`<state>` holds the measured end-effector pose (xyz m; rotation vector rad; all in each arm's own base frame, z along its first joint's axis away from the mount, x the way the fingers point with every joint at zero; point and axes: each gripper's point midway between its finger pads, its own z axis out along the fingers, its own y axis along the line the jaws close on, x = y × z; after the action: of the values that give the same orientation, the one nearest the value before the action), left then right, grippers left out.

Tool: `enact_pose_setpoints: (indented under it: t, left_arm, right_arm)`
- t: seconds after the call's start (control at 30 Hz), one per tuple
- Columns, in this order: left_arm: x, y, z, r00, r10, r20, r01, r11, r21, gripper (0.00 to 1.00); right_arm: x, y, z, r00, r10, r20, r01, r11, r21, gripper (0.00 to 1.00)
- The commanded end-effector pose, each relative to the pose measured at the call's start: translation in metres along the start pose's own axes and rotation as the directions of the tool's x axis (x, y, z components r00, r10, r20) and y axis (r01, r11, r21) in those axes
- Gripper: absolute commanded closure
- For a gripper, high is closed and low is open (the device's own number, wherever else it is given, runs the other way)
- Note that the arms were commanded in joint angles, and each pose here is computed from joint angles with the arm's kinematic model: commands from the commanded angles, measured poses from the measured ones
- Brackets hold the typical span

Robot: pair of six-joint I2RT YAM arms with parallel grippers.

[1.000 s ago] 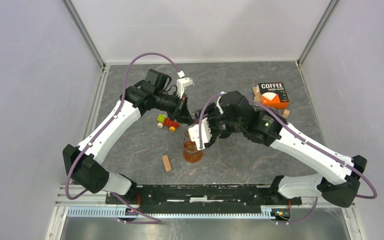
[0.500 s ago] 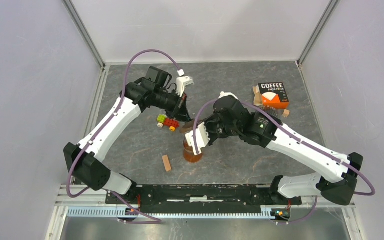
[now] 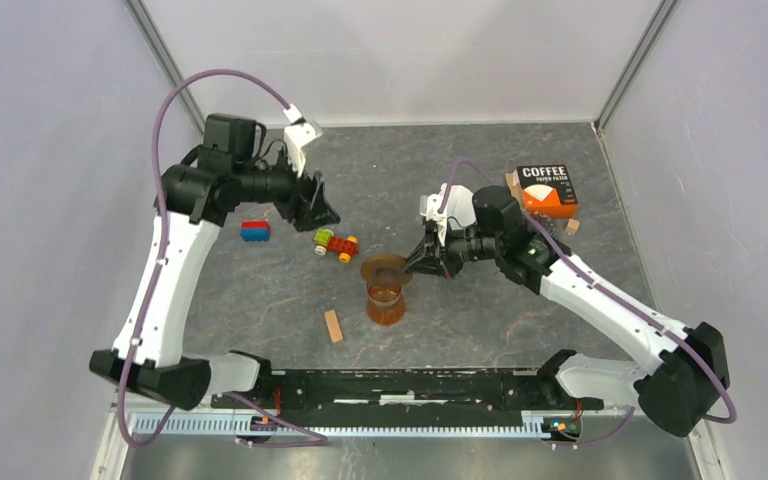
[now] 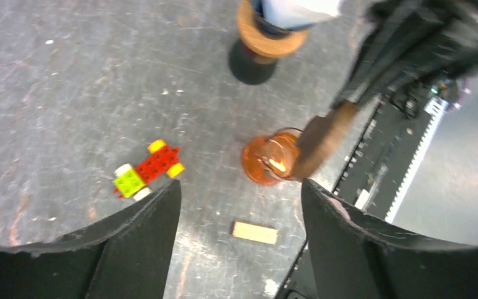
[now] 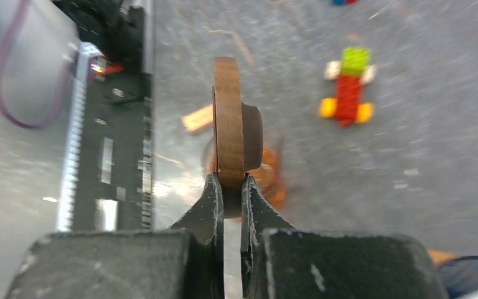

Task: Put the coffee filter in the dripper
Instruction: Pick up the dripper holder from the center of the board.

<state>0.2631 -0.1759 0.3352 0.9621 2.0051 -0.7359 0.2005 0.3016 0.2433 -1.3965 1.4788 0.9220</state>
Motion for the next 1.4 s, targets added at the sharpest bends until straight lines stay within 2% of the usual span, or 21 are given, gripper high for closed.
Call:
enact_pose_setpoints:
  t: [0.0,0.07,0.17,0.3,0.43,0.53,0.6,0.73,0.87,0.9,0.93,0.97,1.0,1.03,1.07,1.1,1.2,1.27,1.37]
  left_arm:
    - [0.032,-0.045,-0.011,0.996,0.088,-0.035,-0.08,0.979,0.186,0.16]
    - [0.039,-0.055,-0.003,0.996,0.084,-0.042,-0.073,0.972,0.224,0.13]
    - [0.053,-0.075,0.016,0.991,0.105,-0.08,-0.078,0.956,0.283,0.13]
    - [0.063,-0.08,0.041,0.983,0.141,-0.12,-0.106,0.96,0.261,0.16]
    - [0.064,-0.085,0.051,0.985,0.11,-0.135,-0.064,0.95,0.307,0.31]
    - [0.065,-0.087,0.054,0.986,0.101,-0.136,-0.051,0.942,0.331,0.47]
    - [0.064,-0.088,0.054,0.986,0.102,-0.133,-0.053,0.941,0.335,0.51]
    - [0.061,-0.088,0.052,0.986,0.111,-0.12,-0.066,0.942,0.33,0.54]
    - [0.061,-0.087,0.052,0.987,0.116,-0.112,-0.074,0.943,0.324,0.53]
    - [0.062,-0.088,0.053,0.988,0.111,-0.11,-0.07,0.942,0.328,0.57]
    - [0.062,-0.088,0.054,0.988,0.106,-0.111,-0.063,0.94,0.335,0.65]
    - [0.064,-0.09,0.055,0.989,0.097,-0.115,-0.052,0.937,0.344,0.75]
    - [0.066,-0.092,0.057,0.989,0.082,-0.121,-0.034,0.934,0.356,0.89]
    - [0.069,-0.092,0.059,0.989,0.064,-0.13,-0.013,0.933,0.36,0.97]
    - [0.071,-0.093,0.061,0.989,0.041,-0.14,0.013,0.931,0.365,0.98]
    - [0.076,-0.094,0.063,0.988,0.022,-0.153,0.037,0.929,0.369,0.98]
    - [0.08,-0.096,0.066,0.983,-0.095,-0.158,0.149,0.912,0.382,0.98]
    - [0.084,-0.096,0.068,0.969,-0.189,-0.161,0.239,0.883,0.403,0.98]
    - [0.088,-0.092,0.072,0.951,-0.261,-0.166,0.308,0.859,0.409,0.98]
  right_arm:
    - [-0.032,0.036,0.0,0.927,0.324,0.188,-0.275,0.93,-0.244,1.0]
    - [-0.034,0.039,0.001,0.907,0.375,0.192,-0.317,0.908,-0.275,1.0]
    - [-0.032,0.037,0.004,0.886,0.426,0.181,-0.37,0.887,-0.277,1.0]
    - [-0.034,0.034,0.002,0.878,0.44,0.189,-0.383,0.882,-0.275,1.0]
    - [-0.03,0.028,0.001,0.873,0.447,0.193,-0.395,0.882,-0.256,1.0]
    - [-0.026,0.025,0.001,0.873,0.448,0.195,-0.399,0.884,-0.245,1.0]
    - [-0.022,0.023,0.001,0.873,0.449,0.192,-0.403,0.884,-0.236,1.0]
    - [-0.02,0.022,0.001,0.873,0.448,0.191,-0.404,0.885,-0.231,1.0]
    - [-0.017,0.02,0.002,0.871,0.453,0.191,-0.408,0.883,-0.231,1.0]
    - [-0.018,0.02,0.002,0.87,0.455,0.191,-0.41,0.882,-0.232,1.0]
    - [-0.018,0.02,0.002,0.869,0.457,0.192,-0.412,0.881,-0.233,1.0]
    - [-0.017,0.019,0.002,0.867,0.459,0.192,-0.415,0.88,-0.232,1.0]
    - [-0.017,0.018,0.002,0.867,0.459,0.193,-0.415,0.88,-0.23,1.0]
    - [-0.017,0.018,0.002,0.867,0.459,0.193,-0.415,0.88,-0.228,1.0]
    - [-0.016,0.017,0.002,0.867,0.459,0.194,-0.416,0.881,-0.225,1.0]
    - [-0.016,0.016,0.001,0.87,0.452,0.198,-0.41,0.886,-0.218,0.95]
    - [-0.012,0.005,-0.003,0.896,0.397,0.197,-0.372,0.915,-0.153,0.71]
    - [-0.012,-0.006,-0.01,0.928,0.323,0.186,-0.314,0.946,-0.077,0.63]
    - [-0.013,-0.013,-0.02,0.96,0.231,0.157,-0.234,0.972,0.001,0.49]
